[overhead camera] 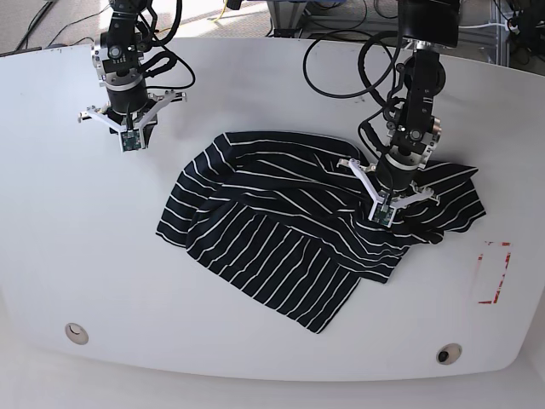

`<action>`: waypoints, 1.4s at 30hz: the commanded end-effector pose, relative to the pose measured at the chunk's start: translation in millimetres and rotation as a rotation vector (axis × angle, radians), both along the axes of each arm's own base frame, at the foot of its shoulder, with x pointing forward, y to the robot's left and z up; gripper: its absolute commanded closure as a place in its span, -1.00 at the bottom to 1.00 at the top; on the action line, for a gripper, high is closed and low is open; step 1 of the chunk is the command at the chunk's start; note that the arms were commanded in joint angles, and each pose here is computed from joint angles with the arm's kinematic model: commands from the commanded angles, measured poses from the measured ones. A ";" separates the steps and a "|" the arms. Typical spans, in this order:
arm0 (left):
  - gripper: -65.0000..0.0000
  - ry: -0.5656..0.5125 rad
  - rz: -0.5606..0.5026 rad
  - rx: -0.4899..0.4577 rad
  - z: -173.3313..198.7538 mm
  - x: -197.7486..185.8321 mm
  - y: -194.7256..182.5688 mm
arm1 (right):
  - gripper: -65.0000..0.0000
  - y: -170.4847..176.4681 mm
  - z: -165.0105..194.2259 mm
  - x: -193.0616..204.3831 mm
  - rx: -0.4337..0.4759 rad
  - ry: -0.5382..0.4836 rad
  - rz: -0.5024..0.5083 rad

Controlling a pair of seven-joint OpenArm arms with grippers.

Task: Layout the t-shirt on the table in an organized manner, then fold the t-shirt properly
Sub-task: 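Drag the shirt fabric outward with the left gripper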

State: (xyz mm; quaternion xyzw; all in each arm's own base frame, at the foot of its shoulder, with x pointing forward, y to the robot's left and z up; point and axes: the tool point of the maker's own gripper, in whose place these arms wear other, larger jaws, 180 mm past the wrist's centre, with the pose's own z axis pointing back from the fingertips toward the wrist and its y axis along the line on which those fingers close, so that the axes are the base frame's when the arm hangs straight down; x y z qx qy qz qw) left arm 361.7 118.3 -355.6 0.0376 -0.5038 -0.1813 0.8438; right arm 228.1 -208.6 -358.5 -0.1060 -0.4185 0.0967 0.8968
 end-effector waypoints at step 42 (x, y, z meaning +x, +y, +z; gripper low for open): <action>0.67 -0.084 0.048 0.068 33.2 -15.5 42.4 | 0.82 13.8 -0.5 4.3 0.030 -0.012 0.013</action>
